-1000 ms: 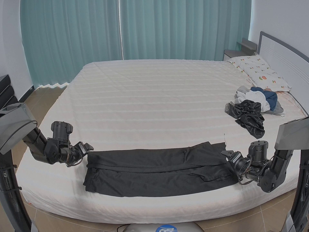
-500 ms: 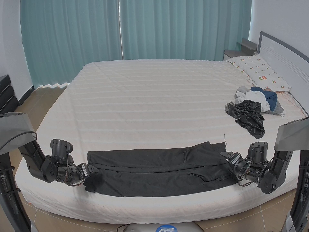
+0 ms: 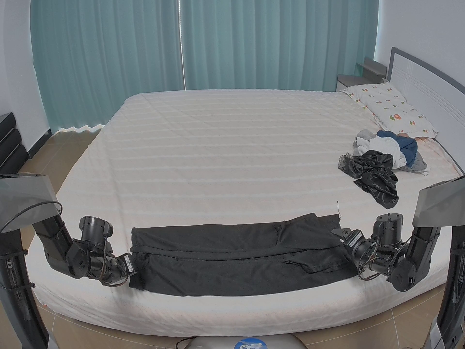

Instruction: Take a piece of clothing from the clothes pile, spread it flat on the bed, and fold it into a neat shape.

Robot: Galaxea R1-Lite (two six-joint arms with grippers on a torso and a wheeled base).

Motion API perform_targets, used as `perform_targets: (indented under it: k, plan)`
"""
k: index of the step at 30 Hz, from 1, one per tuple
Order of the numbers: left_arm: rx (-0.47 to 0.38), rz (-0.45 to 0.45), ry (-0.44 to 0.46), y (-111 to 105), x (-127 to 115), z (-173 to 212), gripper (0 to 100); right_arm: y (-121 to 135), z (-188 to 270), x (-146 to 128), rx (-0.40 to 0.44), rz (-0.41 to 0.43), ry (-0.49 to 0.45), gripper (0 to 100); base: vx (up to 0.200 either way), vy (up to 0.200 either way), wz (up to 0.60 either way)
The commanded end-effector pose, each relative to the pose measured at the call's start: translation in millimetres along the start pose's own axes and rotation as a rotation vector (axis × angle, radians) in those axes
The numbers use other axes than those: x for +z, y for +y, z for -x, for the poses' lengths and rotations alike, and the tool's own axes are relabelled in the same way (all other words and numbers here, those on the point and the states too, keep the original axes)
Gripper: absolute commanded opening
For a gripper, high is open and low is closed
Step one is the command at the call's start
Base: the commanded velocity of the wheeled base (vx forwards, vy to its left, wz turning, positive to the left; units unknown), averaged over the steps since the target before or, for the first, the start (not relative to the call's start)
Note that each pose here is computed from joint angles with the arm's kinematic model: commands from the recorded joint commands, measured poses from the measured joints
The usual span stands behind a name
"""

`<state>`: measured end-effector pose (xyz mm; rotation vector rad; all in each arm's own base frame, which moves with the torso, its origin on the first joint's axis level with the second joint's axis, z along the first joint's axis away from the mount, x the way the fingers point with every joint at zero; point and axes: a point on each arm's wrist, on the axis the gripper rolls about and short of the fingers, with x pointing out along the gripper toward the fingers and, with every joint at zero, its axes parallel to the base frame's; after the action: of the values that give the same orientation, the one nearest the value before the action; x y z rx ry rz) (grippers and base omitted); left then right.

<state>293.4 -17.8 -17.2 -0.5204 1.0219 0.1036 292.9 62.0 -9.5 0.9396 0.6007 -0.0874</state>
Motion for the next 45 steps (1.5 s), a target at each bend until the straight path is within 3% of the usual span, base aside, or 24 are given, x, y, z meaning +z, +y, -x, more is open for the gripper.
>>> perform_targets:
  k: [1, 7, 21, 22, 27, 33, 38, 45]
  plan:
    - [0.021, 0.006, 0.008, 3.2, -3.0, 0.2, 0, -0.2, -0.3, -0.3, 0.0, 0.0, 0.001, 100, 0.0, 0.0, 0.0]
    - [0.078, 0.011, -0.01, 7.7, -5.2, 1.5, 0, -0.2, -0.3, -0.3, 0.0, 0.0, 0.001, 100, 0.0, 0.0, 0.0]
    - [0.092, 0.016, 0.005, 11.0, -12.0, 6.7, 0, -0.5, -0.5, -0.5, -0.002, 0.0, 0.002, 100, 0.0, 0.0, 0.0]
    - [0.093, 0.016, 0.006, 11.2, -12.4, 6.8, 100, -0.5, -0.5, -0.5, -0.002, 0.0, 0.002, 100, 0.0, 0.0, 0.0]
    - [0.084, 0.018, -0.013, 9.8, -8.4, 7.4, 100, -1.0, -0.3, -0.3, -0.004, -0.001, 0.001, 100, 0.0, 0.0, 0.0]
    - [0.016, 0.05, -0.13, 1.5, 20.6, 25.7, 100, -1.1, -0.7, -0.3, -0.004, -0.001, 0.001, 100, 0.0, 0.0, 0.0]
    - [-0.024, 0.043, -0.169, -12.4, 33.2, 22.7, 100, -1.4, -1.0, -0.5, -0.005, -0.001, 0.002, 100, 0.0, 0.0, 0.0]
    - [-0.04, -0.002, -0.107, -29.7, 22.1, -6.5, 100, -1.8, -1.2, -0.7, -0.006, -0.001, 0.003, 100, 0.0, 0.0, 0.0]
